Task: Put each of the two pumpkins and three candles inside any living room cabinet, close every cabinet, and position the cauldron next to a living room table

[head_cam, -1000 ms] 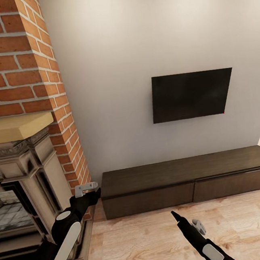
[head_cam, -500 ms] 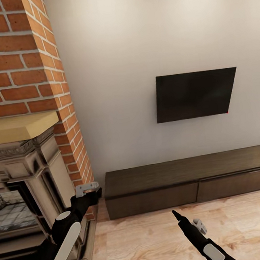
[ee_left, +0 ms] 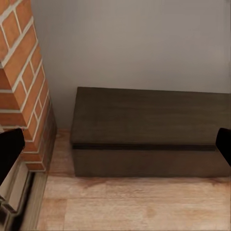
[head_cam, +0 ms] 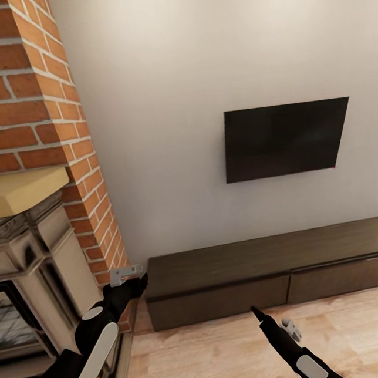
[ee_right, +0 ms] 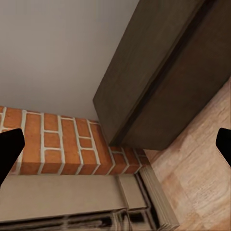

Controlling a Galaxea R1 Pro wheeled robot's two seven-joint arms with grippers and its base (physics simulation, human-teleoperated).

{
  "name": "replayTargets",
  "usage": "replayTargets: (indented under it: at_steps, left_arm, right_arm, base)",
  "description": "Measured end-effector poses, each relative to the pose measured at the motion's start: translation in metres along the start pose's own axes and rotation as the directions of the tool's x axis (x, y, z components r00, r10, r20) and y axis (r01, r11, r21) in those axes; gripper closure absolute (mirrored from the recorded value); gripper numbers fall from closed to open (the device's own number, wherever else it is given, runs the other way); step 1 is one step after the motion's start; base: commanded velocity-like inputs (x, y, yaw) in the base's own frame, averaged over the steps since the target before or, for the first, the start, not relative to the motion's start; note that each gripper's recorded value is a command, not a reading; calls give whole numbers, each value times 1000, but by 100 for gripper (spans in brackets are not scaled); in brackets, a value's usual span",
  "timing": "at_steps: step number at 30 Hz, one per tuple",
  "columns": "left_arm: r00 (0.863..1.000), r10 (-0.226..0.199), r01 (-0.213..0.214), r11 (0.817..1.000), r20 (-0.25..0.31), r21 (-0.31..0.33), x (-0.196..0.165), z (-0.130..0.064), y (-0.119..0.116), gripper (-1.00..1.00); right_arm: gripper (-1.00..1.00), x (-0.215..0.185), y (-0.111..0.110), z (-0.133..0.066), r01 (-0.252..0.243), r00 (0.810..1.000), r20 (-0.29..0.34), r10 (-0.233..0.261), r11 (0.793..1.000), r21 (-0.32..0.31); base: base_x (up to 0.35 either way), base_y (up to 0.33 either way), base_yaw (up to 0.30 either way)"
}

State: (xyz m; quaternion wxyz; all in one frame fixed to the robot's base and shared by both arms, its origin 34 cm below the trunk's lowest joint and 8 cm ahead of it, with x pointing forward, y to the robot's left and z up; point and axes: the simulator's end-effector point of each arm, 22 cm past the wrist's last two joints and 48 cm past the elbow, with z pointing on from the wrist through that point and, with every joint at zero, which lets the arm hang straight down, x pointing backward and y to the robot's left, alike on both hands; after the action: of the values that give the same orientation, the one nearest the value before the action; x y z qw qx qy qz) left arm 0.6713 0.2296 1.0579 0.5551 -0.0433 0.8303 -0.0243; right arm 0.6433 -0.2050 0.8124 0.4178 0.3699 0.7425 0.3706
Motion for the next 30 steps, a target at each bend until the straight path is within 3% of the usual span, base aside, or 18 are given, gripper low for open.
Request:
replayTargets:
  at_steps: [8,12,19,25,30]
  left_arm:
    - [1000,-1,1,1000,0,1,0,0,0,-100]
    - [1000,0,0,1000,-1,2,0,0,0,-100]
    - [1000,-1,1,1000,0,0,0,0,0,-100]
    - [1000,-1,1,1000,0,1,0,0,0,-100]
    - [1000,-1,1,1000,1,4,0,0,-1,-100]
  right_arm:
    - [-100,0,-1,-1,4,1000,5,-4,1000,3]
    - [-100,-12,-4,-2,33,998,62,-33,999,8]
    - [-100,-17,-8,-5,37,996,83,-38,999,18]
    - [-100,-31,-39,-19,-27,993,120,20,998,63]
    - [-100,-29,-58,-37,-115,988,105,112,993,22]
  base:
    - [303,-48,0]
    - [261,148,0]
    - [288,49,0]
    - [180,7,0]
    - [35,1,0]
